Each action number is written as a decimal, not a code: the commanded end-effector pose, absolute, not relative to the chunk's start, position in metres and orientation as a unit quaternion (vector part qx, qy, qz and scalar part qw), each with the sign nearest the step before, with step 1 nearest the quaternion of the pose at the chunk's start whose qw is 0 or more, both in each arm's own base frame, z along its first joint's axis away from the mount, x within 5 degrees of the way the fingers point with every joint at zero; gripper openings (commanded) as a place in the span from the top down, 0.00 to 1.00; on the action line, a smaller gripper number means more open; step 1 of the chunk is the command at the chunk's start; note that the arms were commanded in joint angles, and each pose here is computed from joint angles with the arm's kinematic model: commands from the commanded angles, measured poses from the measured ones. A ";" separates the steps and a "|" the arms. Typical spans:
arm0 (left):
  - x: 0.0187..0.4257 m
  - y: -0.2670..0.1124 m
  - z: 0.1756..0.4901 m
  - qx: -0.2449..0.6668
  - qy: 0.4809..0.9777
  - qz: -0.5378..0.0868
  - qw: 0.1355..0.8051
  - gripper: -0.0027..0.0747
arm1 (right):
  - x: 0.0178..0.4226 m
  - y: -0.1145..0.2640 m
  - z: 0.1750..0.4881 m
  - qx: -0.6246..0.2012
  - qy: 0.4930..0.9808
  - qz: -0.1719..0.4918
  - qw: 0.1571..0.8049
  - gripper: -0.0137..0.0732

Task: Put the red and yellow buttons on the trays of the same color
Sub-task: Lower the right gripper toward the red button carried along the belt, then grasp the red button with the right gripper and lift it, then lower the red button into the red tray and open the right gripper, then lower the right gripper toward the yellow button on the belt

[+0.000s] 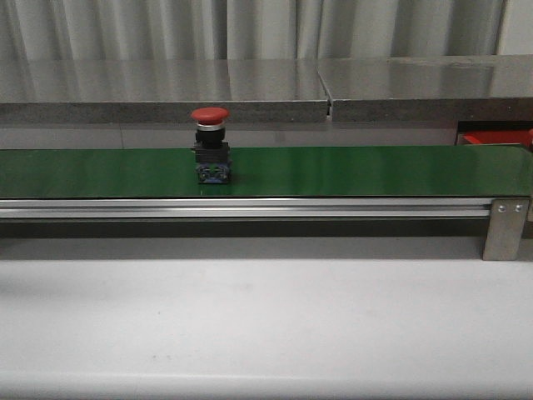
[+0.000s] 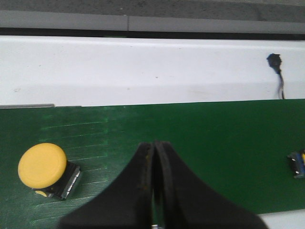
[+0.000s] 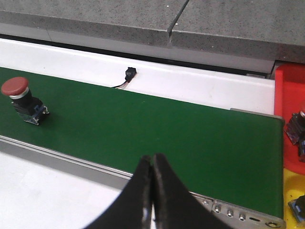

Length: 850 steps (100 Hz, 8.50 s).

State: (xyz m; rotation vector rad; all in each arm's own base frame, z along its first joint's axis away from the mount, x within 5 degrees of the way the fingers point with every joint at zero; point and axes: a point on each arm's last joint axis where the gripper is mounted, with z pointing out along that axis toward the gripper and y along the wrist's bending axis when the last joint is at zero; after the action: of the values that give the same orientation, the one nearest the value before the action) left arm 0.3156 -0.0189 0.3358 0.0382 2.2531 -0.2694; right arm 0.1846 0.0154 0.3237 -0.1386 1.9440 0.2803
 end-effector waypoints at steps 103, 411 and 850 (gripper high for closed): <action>0.136 -0.026 0.357 0.042 0.822 -0.124 0.554 0.99 | 0.209 0.022 0.375 -0.095 0.798 0.143 0.578 0.93; 0.136 -0.026 0.355 0.044 0.826 -0.126 0.547 0.99 | 0.370 -0.101 0.331 -0.019 0.873 0.048 0.485 0.68; 0.136 -0.026 0.356 0.044 0.826 -0.126 0.548 0.99 | 0.330 0.007 0.311 -0.090 0.865 0.150 0.470 0.17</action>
State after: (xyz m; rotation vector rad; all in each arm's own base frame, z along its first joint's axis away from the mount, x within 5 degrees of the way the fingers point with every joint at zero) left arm 0.1343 -0.0256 0.3404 0.1274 2.0501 -0.2860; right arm 0.3348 -0.0030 0.2876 -0.1575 2.1985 0.3747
